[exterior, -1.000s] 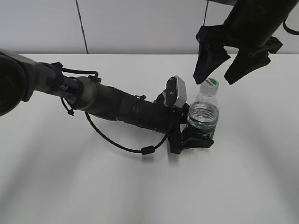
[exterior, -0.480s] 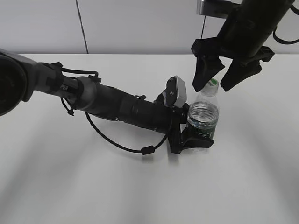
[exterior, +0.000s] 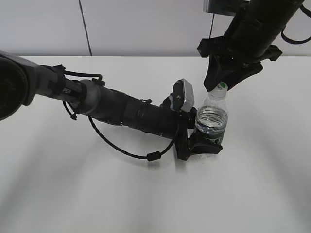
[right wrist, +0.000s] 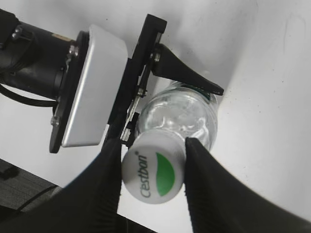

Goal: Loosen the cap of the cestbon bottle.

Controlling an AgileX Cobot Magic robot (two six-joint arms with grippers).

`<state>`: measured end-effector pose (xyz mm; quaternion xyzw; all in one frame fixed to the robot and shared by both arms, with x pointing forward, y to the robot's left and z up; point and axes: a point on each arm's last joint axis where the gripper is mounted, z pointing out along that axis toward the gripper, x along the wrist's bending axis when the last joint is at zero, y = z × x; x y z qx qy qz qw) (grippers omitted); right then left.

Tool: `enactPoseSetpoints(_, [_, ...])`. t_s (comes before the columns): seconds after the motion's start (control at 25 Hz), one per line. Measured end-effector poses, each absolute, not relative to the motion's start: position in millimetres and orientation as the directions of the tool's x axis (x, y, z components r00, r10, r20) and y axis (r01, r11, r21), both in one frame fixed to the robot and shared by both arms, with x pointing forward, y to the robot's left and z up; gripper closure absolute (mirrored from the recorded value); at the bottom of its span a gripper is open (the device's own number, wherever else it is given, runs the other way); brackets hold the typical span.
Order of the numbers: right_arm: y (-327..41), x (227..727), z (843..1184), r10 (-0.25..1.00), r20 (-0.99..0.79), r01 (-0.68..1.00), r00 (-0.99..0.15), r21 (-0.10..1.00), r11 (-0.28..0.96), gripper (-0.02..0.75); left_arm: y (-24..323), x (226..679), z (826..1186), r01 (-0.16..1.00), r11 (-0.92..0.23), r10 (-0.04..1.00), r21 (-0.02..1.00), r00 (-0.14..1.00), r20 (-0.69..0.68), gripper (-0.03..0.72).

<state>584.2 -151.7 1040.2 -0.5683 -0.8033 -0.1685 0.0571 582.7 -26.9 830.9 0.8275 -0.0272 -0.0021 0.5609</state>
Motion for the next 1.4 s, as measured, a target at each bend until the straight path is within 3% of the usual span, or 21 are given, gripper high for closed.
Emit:
enactPoseSetpoints(0.16, [-151.8, 583.7, 1040.1, 0.876, 0.273, 0.913, -0.397, 0.215, 0.347, 0.435, -27.3, 582.4, 830.9, -0.043, -0.369, -0.048, 0.928, 0.998, 0.027, 0.183])
enactPoseSetpoints(0.28, [-151.9, 583.0, 1040.5, 0.829, 0.248, 0.861, -0.501, 0.238, 0.449, 0.435, -27.3, 582.4, 830.9, -0.043, -0.369, -0.048, 0.928, 0.998, 0.027, 0.183])
enactPoseSetpoints(0.4, [-151.9, 581.5, 1040.4, 0.713, 0.204, 0.738, -0.671, 0.272, 0.617, 0.435, -27.9, 581.6, 830.8, -0.051, -0.37, -0.054, 0.928, 0.998, 0.033, 0.183])
enactPoseSetpoints(0.56, [-151.5, 580.5, 1040.9, 0.443, 0.105, 0.452, -0.89, 0.325, 0.831, 0.435, -27.8, 581.4, 830.7, -0.06, -0.371, -0.059, 0.927, 0.997, 0.041, 0.184])
enactPoseSetpoints(0.72, [-151.4, 580.3, 1041.2, 0.341, 0.068, 0.343, -0.938, 0.336, 0.877, 0.435, -27.8, 581.3, 830.7, -0.062, -0.371, -0.061, 0.927, 0.997, 0.043, 0.184])
enactPoseSetpoints(0.84, [-150.7, 580.7, 1041.5, 0.393, 0.087, 0.398, -0.916, 0.34, 0.852, 0.4, -27.8, 581.3, 830.8, -0.061, -0.37, -0.061, 0.927, 0.997, 0.041, 0.184])
enactPoseSetpoints(0.96, [-149.3, 581.3, 1041.9, 0.504, 0.136, 0.517, -0.853, 0.342, 0.785, 0.175, -27.9, 581.4, 830.8, -0.052, -0.37, -0.056, 0.927, 0.998, 0.033, 0.184])
enactPoseSetpoints(1.04, [-148.5, 582.6, 1044.2, 0.61, 0.171, 0.627, -0.774, 0.345, 0.699, 0.116, -27.9, 581.4, 830.8, -0.05, -0.37, -0.056, 0.928, 0.998, 0.032, 0.184])
enactPoseSetpoints(1.24, [-149.4, 583.3, 1061.1, 0.825, 0.255, 0.84, -0.504, 0.366, 0.4, 0.101, -27.9, 581.4, 830.8, -0.049, -0.37, -0.055, 0.928, 0.998, 0.031, 0.184])
enactPoseSetpoints(1.4, [-150.5, 581.5, 1061.4, 0.899, 0.328, 0.939, -0.289, 0.281, 0.199, 0.122, -27.9, 581.5, 830.8, -0.049, -0.37, -0.055, 0.928, 0.998, 0.031, 0.184])
